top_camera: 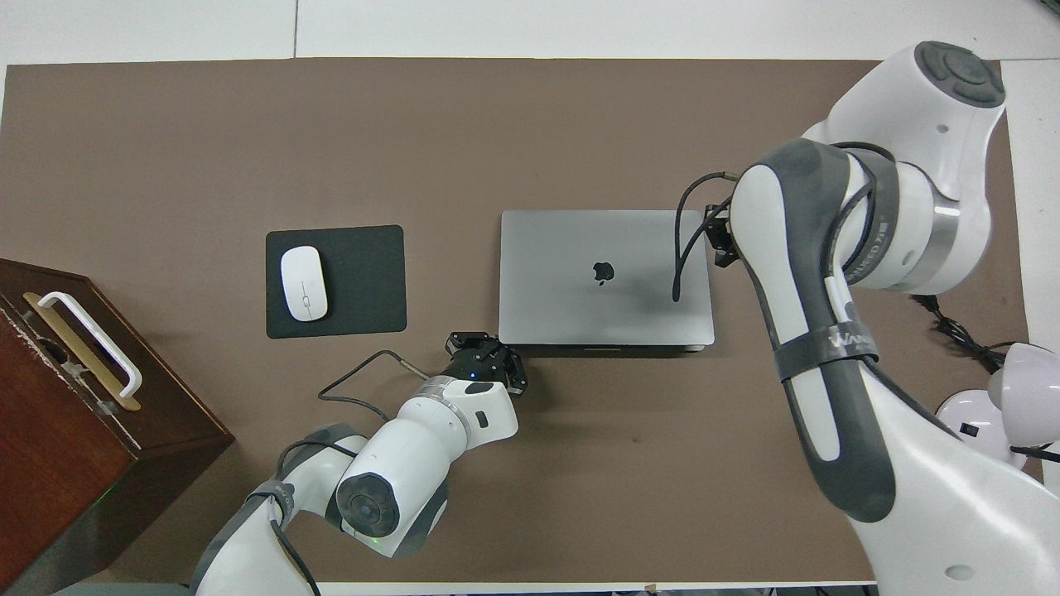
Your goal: Close laptop with both arms
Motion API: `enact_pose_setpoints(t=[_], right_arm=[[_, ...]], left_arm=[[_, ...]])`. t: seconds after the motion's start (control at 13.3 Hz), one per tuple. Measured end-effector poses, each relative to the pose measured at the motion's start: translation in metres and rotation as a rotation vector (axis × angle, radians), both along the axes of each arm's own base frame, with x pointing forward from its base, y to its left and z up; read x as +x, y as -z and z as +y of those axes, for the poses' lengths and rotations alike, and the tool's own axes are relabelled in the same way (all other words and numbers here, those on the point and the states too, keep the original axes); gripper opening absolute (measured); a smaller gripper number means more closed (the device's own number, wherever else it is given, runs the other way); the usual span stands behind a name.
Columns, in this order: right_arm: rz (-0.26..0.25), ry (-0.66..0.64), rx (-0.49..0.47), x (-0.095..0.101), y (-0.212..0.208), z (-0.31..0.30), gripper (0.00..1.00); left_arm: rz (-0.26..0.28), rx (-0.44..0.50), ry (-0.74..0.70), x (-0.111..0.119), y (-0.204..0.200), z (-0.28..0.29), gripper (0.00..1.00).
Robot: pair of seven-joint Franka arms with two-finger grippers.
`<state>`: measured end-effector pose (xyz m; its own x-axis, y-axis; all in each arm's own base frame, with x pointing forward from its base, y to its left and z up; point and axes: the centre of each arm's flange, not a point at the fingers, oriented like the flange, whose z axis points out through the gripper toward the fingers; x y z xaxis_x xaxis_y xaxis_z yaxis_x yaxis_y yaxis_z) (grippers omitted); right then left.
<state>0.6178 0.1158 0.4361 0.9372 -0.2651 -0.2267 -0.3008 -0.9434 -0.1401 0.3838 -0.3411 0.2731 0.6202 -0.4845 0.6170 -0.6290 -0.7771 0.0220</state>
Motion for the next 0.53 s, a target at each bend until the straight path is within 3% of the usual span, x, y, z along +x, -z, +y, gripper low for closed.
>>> enact_pose_setpoints(t=[0.15,0.53], right_arm=[[-0.011,0.006,0.014,0.002,-0.006,-0.016,0.01],[-0.025,0.014,-0.007,0.009,-0.018,-0.047,0.01]], left_arm=[[0.081,0.045,0.001,0.000,-0.014,0.003,0.01],[0.204,0.101,-0.023,0.005,-0.071,0.029,0.01]])
